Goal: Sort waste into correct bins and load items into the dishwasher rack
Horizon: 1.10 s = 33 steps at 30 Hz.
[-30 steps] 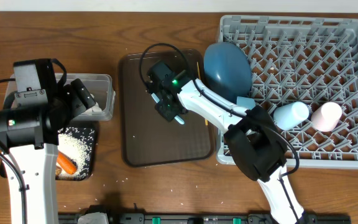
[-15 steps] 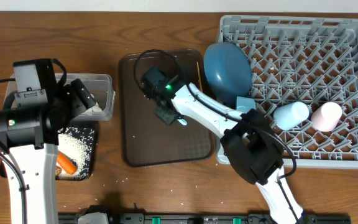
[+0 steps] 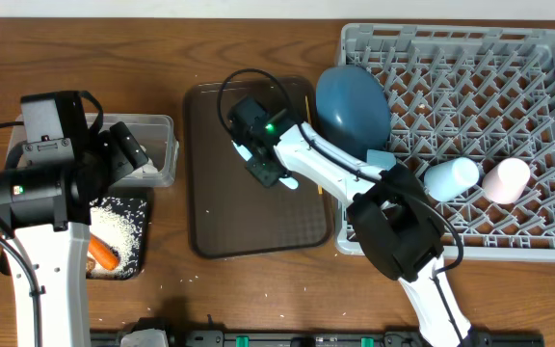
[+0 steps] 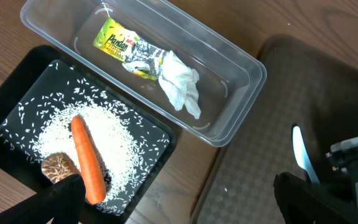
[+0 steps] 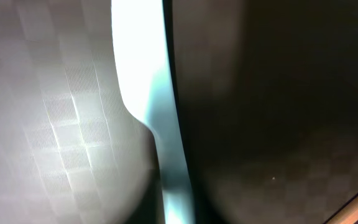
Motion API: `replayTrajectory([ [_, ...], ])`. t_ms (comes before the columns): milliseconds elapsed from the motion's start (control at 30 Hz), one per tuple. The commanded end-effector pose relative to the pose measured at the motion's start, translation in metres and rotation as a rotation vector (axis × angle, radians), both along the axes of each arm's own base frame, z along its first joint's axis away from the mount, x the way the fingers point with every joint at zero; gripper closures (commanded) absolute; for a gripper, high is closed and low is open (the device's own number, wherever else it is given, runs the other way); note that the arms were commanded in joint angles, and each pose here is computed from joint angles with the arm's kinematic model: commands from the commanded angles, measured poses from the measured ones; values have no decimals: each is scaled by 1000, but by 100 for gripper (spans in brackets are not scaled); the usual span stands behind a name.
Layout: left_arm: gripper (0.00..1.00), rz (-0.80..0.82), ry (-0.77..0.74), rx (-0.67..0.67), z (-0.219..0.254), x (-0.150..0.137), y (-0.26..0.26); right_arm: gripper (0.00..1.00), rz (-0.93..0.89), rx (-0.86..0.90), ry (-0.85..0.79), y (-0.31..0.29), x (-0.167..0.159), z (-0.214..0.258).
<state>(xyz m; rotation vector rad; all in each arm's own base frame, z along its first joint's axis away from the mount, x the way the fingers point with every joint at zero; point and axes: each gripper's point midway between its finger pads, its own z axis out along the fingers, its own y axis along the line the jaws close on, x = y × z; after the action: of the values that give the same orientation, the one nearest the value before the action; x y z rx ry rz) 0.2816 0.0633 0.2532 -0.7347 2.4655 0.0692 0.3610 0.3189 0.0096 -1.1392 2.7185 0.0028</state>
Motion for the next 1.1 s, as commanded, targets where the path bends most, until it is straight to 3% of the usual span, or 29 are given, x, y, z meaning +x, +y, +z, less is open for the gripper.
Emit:
replayTrajectory([
  [0,2,6,2,8,1,-1,2,58,60,2,11,4,-6,3],
  [167,2,6,2,8,1,-1,2,59,124,-43,-10,-2,-4,0],
  [267,2,6,1,8,1,-1,3,85,145,-74,-10,-12,-1,-4],
  [300,2,6,1,8,1,-1,3,87,140,-79,3,-16,-3,-6],
  [433,2,6,1,8,1,-1,3,73,179,-17,132,-19,-23,-13],
  [500,2,6,1,8,1,-1,3,77,196,42,186,-14,-31,-14],
  [600,2,6,1,8,1,-1,3,96,191,56,195,-15,-31,-14],
  [633,2,6,1,8,1,-1,3,99,191,58,197,-14,-31,-14],
  [1067,2,6,1,8,1,-1,3,99,135,89,131,-3,-20,20],
])
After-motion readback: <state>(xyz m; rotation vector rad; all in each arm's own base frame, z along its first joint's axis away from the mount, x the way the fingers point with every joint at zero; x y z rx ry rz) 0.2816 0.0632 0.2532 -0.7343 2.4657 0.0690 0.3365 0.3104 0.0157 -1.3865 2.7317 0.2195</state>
